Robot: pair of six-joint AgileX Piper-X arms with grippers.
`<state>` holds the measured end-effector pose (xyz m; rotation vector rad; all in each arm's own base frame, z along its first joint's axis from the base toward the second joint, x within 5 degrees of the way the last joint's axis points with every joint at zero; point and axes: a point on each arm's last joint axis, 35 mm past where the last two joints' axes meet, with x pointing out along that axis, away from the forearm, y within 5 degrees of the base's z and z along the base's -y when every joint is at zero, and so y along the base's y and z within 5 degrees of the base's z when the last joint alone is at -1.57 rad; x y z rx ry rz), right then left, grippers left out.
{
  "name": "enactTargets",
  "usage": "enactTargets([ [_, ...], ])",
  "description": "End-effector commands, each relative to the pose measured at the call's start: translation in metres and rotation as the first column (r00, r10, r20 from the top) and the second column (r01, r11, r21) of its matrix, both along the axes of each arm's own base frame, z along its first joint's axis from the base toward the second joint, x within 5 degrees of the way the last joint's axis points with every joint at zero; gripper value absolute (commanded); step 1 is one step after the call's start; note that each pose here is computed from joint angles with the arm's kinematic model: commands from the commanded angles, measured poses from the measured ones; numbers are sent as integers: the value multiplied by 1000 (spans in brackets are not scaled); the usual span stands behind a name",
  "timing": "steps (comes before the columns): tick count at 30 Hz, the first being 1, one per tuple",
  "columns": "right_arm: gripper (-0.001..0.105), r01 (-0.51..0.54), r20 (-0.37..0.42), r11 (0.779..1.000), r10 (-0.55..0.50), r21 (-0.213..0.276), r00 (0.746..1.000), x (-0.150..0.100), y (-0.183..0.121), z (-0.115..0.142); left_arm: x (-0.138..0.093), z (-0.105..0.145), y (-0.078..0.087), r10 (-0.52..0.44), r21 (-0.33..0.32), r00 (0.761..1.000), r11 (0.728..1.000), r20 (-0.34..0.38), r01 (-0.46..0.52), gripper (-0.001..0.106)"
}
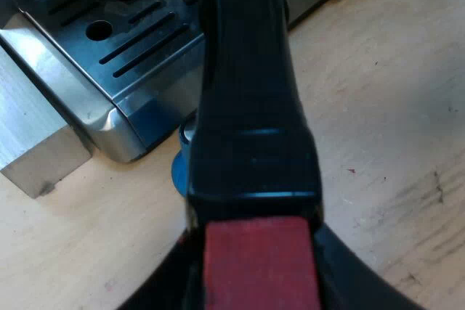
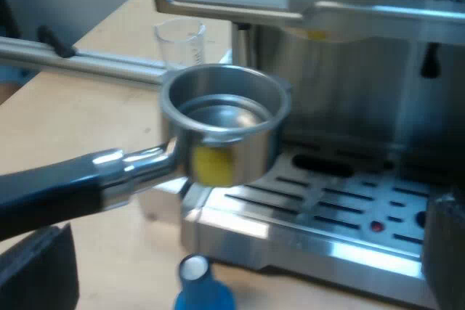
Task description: Put the handle in the coffee machine
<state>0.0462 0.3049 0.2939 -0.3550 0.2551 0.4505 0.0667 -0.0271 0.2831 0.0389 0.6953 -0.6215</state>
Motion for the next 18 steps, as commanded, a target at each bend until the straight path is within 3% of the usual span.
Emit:
enactTargets([
  [1,98,39,32,999,-40,23,999,0,-2,-4,-1,10,-1,-19,-26,998,999,60,20,0],
  [11,98,89,65,993,-93,73,993,1,-10,-30,-1,10,-1,-19,-26,998,999,60,20,0],
  [18,98,74,88,995,-79,59,993,2,-12,-38,-1,10,-1,-19,-26,998,999,60,20,0],
])
